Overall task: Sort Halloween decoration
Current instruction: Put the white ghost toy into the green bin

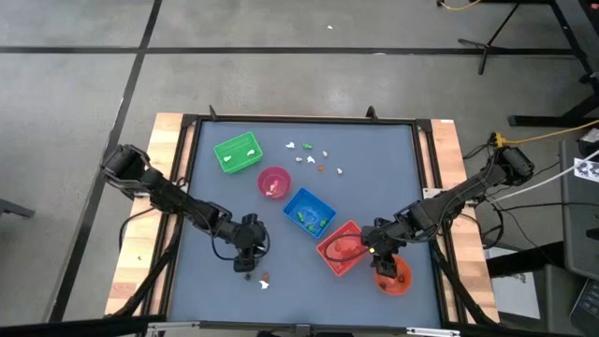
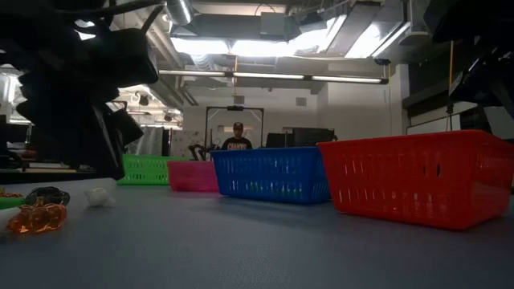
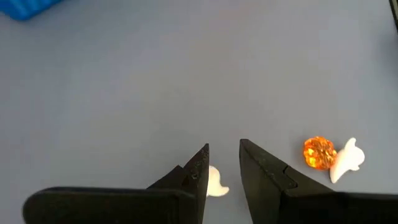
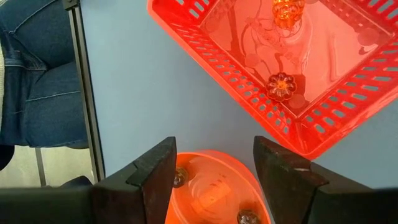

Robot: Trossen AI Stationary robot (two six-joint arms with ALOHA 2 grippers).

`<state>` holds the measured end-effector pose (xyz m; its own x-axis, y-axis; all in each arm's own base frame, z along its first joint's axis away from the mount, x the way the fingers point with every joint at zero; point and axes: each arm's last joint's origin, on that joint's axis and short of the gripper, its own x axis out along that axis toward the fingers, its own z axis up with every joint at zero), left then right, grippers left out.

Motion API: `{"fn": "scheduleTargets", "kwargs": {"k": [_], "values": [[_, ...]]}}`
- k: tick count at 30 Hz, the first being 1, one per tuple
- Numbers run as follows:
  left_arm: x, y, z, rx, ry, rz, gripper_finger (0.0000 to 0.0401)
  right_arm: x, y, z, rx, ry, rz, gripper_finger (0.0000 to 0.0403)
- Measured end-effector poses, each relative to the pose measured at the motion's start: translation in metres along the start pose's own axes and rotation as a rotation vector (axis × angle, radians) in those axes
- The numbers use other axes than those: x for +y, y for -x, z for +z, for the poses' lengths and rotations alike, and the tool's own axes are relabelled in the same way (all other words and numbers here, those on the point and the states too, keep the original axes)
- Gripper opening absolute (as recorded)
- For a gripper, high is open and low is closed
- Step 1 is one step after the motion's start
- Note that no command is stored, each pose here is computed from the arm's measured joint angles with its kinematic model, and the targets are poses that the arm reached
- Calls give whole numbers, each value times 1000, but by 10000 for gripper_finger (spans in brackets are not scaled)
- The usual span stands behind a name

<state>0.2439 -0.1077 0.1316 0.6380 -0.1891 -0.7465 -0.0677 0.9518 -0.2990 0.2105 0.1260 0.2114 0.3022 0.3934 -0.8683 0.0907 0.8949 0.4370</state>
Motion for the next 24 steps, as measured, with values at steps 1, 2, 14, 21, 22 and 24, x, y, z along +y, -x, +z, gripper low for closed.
{"fn": "scheduleTargets", "kwargs": {"k": [1, 2, 14, 21, 22, 24], "values": [[1, 0, 1, -1, 3, 3, 74, 0, 0, 0, 0, 0, 0, 214], [2, 0, 1, -3, 5, 5, 76, 0, 0, 0, 0, 0, 0, 214], [4, 0, -2, 32, -102, 26, 164, 0, 0, 0, 0, 0, 0, 214], [-1, 0, -6, 44, -306, 9, 171, 0, 0, 0, 0, 0, 0, 214], [-2, 1, -6, 45, -328, 7, 171, 0, 0, 0, 0, 0, 0, 214], [-3, 1, -7, 46, -369, 2, 171, 0, 0, 0, 0, 0, 0, 214]]}}
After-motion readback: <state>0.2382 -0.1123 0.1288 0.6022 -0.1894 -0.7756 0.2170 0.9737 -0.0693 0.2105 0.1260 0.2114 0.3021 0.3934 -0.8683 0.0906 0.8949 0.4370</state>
